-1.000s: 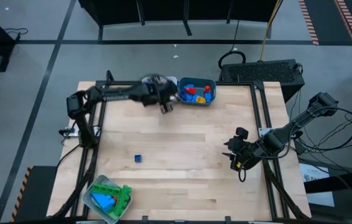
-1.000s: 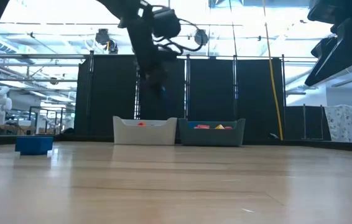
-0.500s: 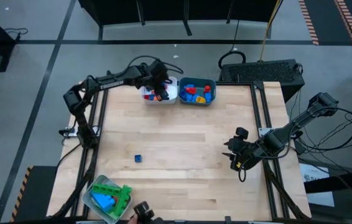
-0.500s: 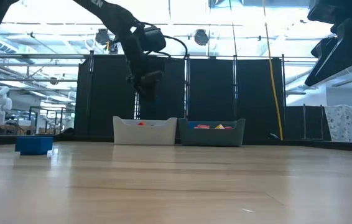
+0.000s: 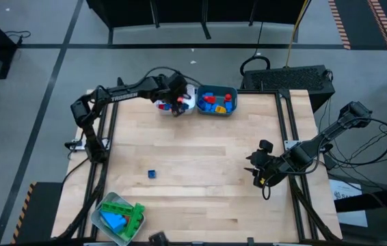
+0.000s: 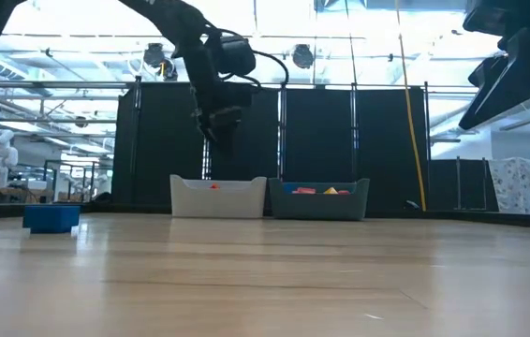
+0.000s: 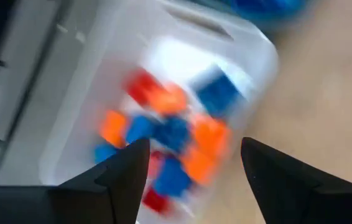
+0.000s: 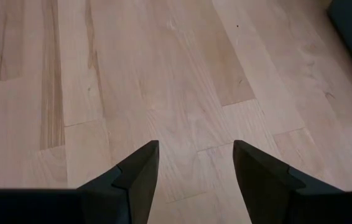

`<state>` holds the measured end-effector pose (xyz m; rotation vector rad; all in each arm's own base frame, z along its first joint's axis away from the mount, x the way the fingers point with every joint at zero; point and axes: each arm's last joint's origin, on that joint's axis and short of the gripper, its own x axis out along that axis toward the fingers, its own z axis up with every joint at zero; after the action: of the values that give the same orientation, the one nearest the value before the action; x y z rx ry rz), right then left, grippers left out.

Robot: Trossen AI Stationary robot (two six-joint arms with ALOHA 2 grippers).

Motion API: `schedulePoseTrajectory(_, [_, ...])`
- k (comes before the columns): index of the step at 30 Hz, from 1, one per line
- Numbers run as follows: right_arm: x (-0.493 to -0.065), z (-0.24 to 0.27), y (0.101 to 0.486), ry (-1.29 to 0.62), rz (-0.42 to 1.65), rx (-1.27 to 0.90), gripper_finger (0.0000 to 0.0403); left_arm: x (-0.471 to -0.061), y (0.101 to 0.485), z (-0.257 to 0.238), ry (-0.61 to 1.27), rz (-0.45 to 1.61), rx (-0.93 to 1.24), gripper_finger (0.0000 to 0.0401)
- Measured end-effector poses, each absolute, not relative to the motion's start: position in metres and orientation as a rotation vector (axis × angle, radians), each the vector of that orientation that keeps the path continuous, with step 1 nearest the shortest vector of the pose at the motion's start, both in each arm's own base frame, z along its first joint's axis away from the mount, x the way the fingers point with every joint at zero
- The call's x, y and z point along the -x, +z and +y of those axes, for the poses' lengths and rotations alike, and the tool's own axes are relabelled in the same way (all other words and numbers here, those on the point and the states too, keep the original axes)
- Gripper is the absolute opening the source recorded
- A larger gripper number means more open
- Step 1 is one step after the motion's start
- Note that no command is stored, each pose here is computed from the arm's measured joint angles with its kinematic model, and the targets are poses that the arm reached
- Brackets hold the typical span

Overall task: Sort blocks by size
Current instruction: Put the blue cube 4 stud game piece into the white bin

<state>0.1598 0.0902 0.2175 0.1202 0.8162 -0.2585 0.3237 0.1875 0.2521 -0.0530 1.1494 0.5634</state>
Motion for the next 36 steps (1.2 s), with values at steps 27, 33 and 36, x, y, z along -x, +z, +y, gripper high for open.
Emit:
schedulePoseTrajectory(27, [-0.160,0.090,0.217,-0.259,0.816,-0.120,0.0192,-0.285,0.184,-0.099,0.379,1.509,-0.153,0.0255])
schedulePoseTrajectory(33, [-0.160,0.090,0.218,-0.258,0.816,-0.121,0.0192,-0.265,0.200,-0.126,0.243,1.466,-0.087,0.0255])
schedulePoseTrajectory(36, [-0.160,0.090,0.218,-0.259,0.816,-0.121,0.0192,-0.254,0.196,-0.130,0.237,1.447,-0.078,0.0255])
